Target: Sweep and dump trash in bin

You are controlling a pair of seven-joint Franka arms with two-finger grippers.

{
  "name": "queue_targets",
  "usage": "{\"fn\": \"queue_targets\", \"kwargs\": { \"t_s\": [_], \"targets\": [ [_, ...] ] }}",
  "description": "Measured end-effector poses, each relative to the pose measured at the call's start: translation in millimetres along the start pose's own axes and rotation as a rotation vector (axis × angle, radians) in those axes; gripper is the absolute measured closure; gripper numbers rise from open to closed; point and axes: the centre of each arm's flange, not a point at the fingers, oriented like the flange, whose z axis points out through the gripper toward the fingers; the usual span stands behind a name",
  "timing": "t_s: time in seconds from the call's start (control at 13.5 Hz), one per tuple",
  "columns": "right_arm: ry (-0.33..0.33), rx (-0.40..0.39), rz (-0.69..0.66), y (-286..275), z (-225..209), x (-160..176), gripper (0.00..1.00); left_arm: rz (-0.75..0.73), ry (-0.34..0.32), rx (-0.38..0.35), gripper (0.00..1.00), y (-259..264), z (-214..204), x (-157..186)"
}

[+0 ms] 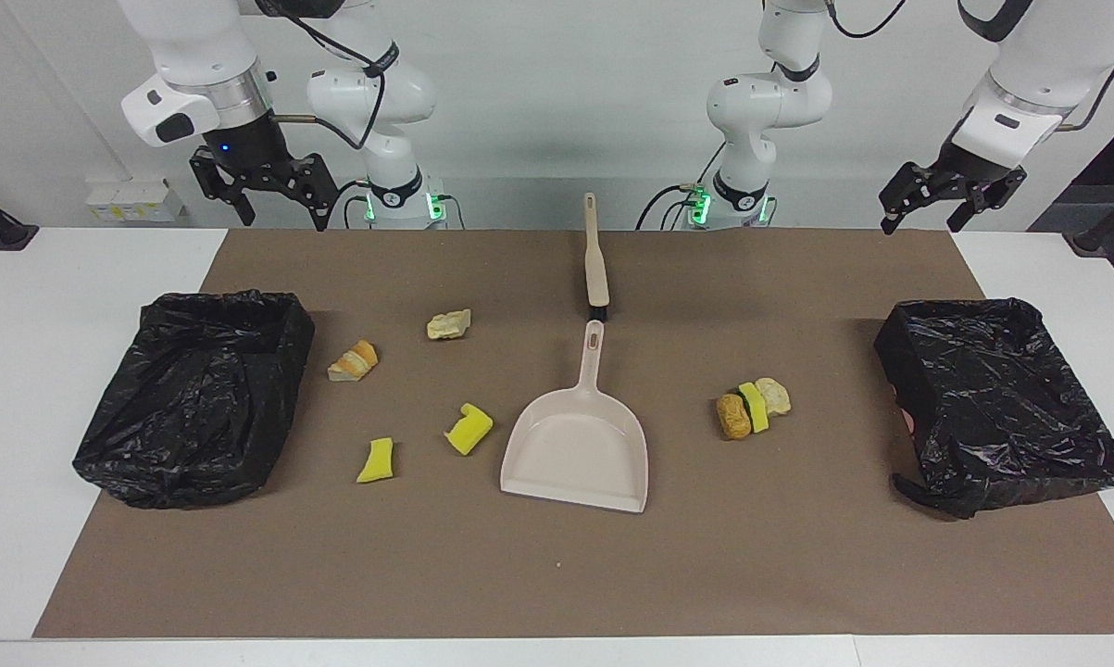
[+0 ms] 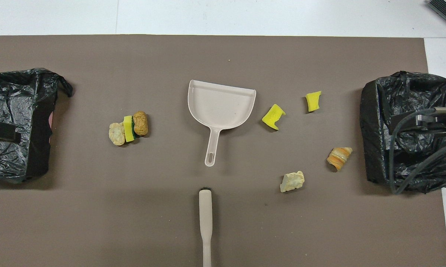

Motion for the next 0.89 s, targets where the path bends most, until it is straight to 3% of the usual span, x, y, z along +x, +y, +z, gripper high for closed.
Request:
{"fn": "queue_targets", "kwargs": {
  "t_s": [0.37, 0.59, 0.89],
  "targets": [
    [0.003, 0.0, -0.001, -1, 0, 0, 0.0, 0.038, -0.001, -0.005, 0.0, 23, 0, 0],
    [0.004, 0.0, -0.009, -5, 0, 0, 0.0, 0.111, -0.024, -0.035, 0.0, 88, 10, -9],
    [0.004, 0.0, -0.01, -5, 0, 0, 0.0, 0.123, -0.053, -0.023, 0.0, 178, 62, -45]
  ]
}}
